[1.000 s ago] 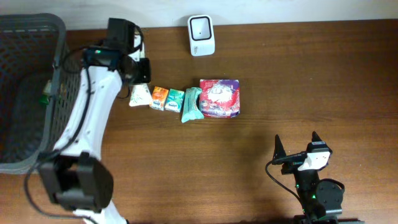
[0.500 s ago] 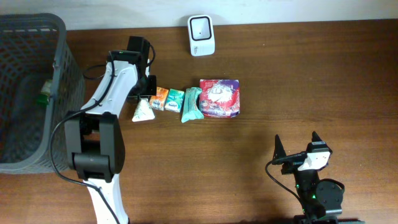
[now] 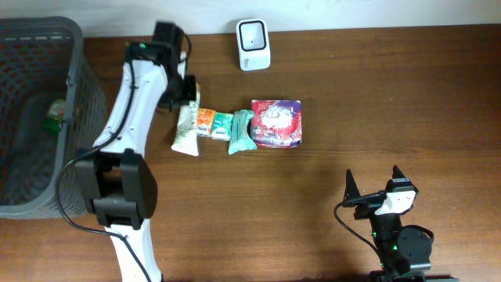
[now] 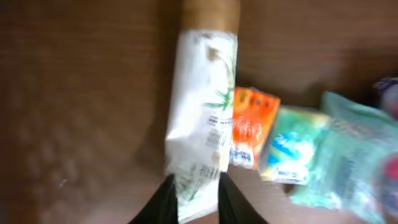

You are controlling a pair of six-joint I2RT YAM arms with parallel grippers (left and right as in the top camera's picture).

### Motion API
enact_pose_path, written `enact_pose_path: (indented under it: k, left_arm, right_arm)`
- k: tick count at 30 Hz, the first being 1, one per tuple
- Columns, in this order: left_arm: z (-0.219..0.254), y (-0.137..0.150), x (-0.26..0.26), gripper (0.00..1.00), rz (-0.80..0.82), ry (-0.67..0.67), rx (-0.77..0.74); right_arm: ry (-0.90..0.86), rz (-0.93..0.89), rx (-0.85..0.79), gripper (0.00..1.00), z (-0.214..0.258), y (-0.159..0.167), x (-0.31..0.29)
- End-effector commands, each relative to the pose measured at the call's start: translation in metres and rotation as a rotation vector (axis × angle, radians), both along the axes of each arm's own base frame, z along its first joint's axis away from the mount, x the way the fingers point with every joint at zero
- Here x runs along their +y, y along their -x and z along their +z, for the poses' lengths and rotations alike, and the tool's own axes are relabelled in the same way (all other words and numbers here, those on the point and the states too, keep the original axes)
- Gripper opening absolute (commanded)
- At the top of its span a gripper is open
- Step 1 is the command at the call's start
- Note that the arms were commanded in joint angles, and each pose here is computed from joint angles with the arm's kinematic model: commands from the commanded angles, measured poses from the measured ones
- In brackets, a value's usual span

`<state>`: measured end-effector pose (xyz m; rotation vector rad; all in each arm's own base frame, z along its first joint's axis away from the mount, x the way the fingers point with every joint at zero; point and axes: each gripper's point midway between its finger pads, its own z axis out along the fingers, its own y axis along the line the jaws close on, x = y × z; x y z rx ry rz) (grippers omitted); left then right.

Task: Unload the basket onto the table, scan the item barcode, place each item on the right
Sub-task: 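Carry the white tube over and lay it left of the orange pack, then move the left gripper back over the basket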

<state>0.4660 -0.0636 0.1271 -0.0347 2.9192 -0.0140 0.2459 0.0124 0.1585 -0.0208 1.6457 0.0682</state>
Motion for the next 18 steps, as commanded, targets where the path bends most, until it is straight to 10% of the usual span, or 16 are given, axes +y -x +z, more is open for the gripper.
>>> enact_pose_path:
  k: [1,5,11,12,18]
  left_arm:
    - [0.083,-0.012,-0.006,0.28,-0.006,0.037,-0.153]
    - [0.165,-0.001,-0.004,0.66,-0.007,0.058,-0.299]
    - [0.242,0.021,0.017,0.82,0.032,0.057,-0.488]
    - [0.252,0.026,0.028,0.98,0.056,0.053,-0.512]
    - [0.271,0.046,0.115,0.99,0.254,-0.008,-0.549]
  right_arm:
    - [-0.01,-0.006,0.006,0.99,-0.003,0.0,-0.001]
    - [-0.01,-0.006,0.006,0.99,-0.003,0.0,-0.001]
    - [-0.01,-0.006,0.006,0.98,-0.003,0.0,-0.001]
    - [-0.01,-0.006,0.006,0.99,-0.003,0.0,-0.001]
    - [-0.01,-0.006,0.006,0.99,-0.003,0.0,-0.001]
